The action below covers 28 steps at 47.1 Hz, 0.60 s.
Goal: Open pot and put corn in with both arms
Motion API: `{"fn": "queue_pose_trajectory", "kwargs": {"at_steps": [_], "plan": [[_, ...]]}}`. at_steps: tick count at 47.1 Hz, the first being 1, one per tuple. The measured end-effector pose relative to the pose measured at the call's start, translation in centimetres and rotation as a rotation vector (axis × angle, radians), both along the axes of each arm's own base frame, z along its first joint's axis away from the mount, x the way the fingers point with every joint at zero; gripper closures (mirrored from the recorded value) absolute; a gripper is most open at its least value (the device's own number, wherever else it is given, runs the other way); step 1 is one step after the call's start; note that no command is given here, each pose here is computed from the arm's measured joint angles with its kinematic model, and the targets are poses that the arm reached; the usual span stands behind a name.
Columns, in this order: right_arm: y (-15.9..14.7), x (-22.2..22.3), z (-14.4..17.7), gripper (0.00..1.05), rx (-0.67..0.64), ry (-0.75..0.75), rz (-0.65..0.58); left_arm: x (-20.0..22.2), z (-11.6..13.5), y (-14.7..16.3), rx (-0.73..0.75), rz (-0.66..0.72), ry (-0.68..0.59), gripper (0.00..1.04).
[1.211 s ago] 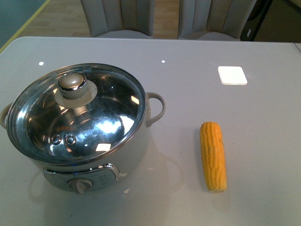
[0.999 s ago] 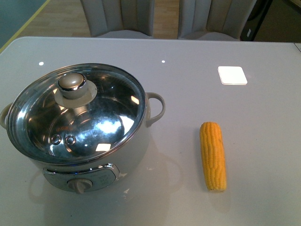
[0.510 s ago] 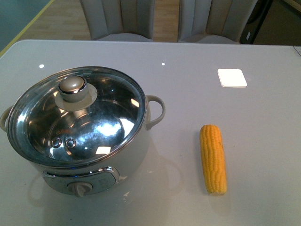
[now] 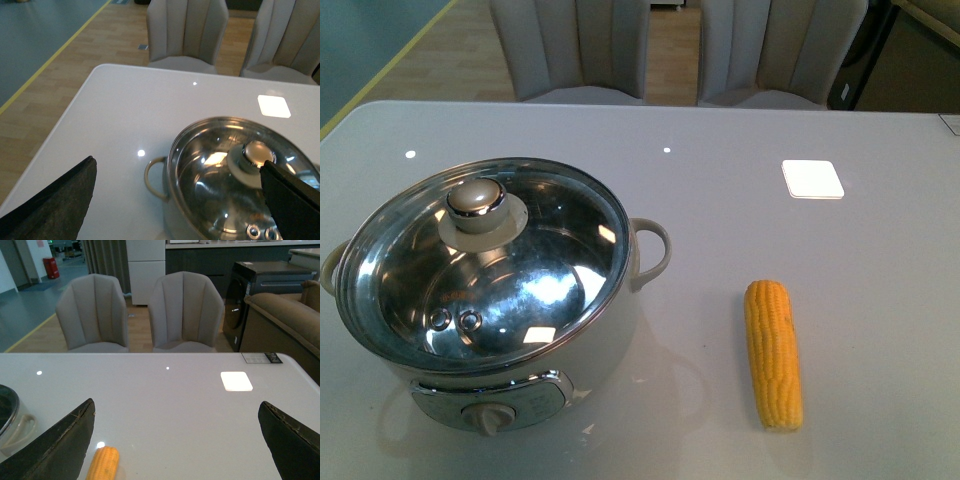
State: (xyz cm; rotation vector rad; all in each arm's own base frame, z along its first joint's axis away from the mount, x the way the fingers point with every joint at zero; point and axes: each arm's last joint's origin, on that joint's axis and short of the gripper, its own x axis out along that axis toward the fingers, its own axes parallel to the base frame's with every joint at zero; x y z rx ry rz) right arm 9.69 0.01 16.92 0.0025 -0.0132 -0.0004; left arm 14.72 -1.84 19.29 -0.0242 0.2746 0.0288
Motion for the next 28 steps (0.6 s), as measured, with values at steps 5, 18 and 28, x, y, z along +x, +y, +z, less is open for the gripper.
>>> {"fn": "queue_pose_trajectory", "kwargs": {"at_steps": [5,18,28], "plan": [[0.0,0.0,0.0,0.09,0.0,0.0,0.0,2.6,0.6,-1.2,-0.001,-0.033,-0.027,0.07],[0.0,0.0,0.0,0.09,0.0,0.0,0.0,11.0,-1.6,-5.3,-0.014,-0.032,-0.053,0.07],[0.0,0.0,0.0,0.09,0.0,0.0,0.0,15.4,-5.6,-8.2,0.025,-0.06,0.019,0.07]]}}
